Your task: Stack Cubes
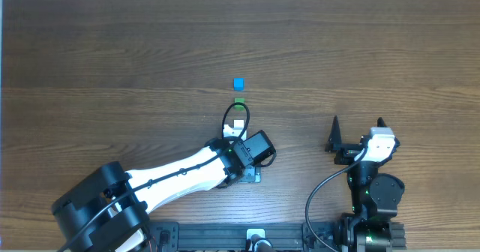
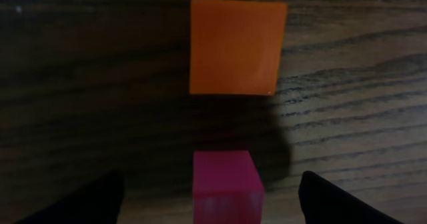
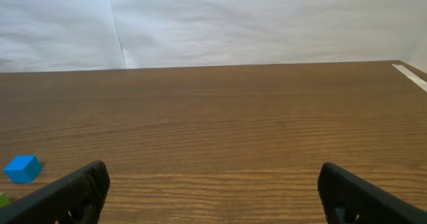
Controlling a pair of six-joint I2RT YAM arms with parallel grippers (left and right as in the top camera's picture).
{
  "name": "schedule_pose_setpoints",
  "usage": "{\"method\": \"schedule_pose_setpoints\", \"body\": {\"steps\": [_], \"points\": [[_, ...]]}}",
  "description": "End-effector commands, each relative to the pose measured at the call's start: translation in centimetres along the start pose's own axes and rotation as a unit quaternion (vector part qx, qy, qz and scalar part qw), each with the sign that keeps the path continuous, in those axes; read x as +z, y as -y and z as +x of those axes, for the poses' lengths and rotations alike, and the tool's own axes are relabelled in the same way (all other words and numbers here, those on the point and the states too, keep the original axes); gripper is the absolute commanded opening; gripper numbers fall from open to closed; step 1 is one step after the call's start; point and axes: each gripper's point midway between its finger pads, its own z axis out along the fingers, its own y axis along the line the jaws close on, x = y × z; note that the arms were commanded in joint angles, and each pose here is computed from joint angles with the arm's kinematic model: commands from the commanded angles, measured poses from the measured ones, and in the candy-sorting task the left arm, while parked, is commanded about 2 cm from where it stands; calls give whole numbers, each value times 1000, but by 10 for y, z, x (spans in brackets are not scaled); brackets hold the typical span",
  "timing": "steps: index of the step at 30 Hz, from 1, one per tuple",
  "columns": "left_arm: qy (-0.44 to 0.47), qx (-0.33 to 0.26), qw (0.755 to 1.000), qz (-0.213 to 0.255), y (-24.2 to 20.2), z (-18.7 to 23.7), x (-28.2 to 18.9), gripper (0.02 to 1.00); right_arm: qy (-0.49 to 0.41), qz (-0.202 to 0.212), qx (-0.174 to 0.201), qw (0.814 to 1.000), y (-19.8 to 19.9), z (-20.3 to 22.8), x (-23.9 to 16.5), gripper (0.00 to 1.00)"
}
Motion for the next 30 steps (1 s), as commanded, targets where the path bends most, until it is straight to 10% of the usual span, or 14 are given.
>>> {"method": "schedule_pose_setpoints", "body": {"steps": [1,21,30], "points": [[11,36,999,-5,1,-4,1,787,1,0,-1,1000,1,1,0,993],[5,37,999,3,4,-2,0,406,1,0,-1,1000,1,1,0,991],[7,36,999,13,9,-4,0,389,1,0,-1,1000,1,1,0,991]]}}
